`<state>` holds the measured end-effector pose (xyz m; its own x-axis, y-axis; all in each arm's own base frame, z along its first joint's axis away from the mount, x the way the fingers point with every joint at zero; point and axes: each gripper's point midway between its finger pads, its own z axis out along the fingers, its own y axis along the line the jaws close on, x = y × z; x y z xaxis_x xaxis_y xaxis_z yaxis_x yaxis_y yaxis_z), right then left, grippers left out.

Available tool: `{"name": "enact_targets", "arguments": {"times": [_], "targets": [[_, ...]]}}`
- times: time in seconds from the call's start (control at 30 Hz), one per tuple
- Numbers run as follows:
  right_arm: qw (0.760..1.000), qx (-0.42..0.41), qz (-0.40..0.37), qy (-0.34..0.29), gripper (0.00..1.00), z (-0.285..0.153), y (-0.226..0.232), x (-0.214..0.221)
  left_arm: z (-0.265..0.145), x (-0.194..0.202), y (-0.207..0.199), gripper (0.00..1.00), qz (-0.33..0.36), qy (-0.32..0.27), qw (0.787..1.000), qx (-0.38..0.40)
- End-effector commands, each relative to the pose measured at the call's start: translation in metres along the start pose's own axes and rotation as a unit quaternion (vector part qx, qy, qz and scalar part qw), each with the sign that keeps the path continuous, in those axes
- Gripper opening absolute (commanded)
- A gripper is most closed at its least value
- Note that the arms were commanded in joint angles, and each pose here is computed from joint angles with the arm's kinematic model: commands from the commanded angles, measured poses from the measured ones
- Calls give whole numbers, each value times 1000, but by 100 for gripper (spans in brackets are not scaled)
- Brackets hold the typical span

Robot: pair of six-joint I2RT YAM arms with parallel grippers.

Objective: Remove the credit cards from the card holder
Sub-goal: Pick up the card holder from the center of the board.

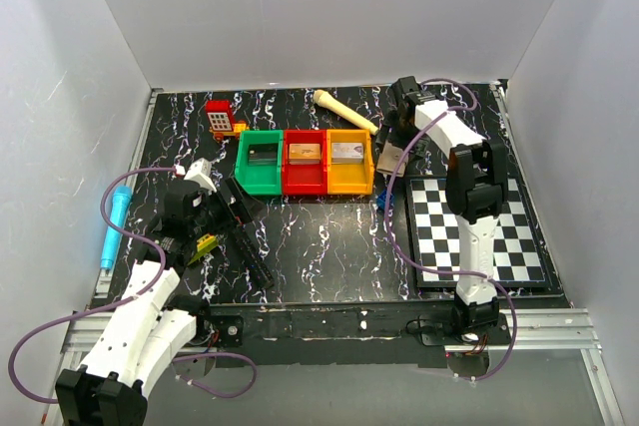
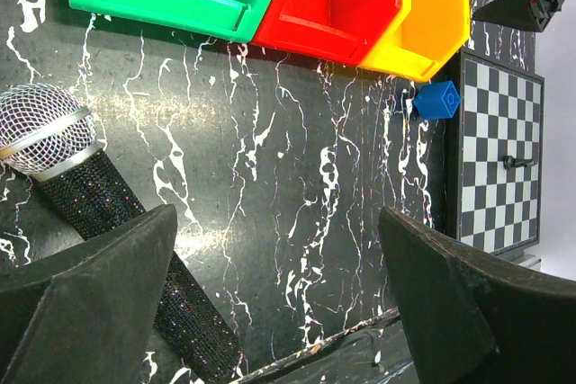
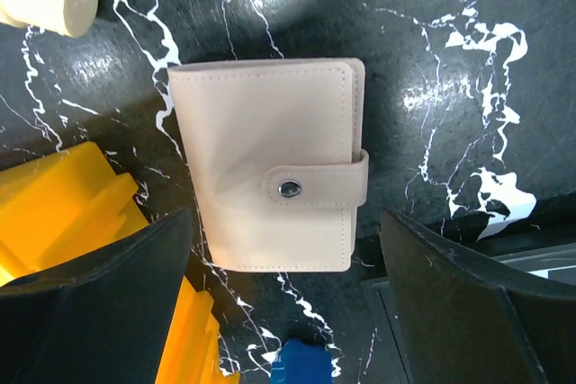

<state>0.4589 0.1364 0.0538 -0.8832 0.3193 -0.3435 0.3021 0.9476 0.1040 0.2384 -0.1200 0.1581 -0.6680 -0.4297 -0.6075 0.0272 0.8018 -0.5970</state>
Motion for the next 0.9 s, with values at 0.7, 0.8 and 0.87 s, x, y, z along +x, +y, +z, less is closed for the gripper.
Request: {"name": "enact_targets", "arguments": {"times": [0.7,0.8,0.87], "targets": [[995,75,-51,28,92,14,1,8,-1,3,-2,95,2,3,1000,6],[995,73,-55,32,86,14,2,9,-1,2,-2,95,1,4,1000,7],[995,71,-56,36,81,14,2,11,-1,2,-2,95,1,3,1000,7]]}}
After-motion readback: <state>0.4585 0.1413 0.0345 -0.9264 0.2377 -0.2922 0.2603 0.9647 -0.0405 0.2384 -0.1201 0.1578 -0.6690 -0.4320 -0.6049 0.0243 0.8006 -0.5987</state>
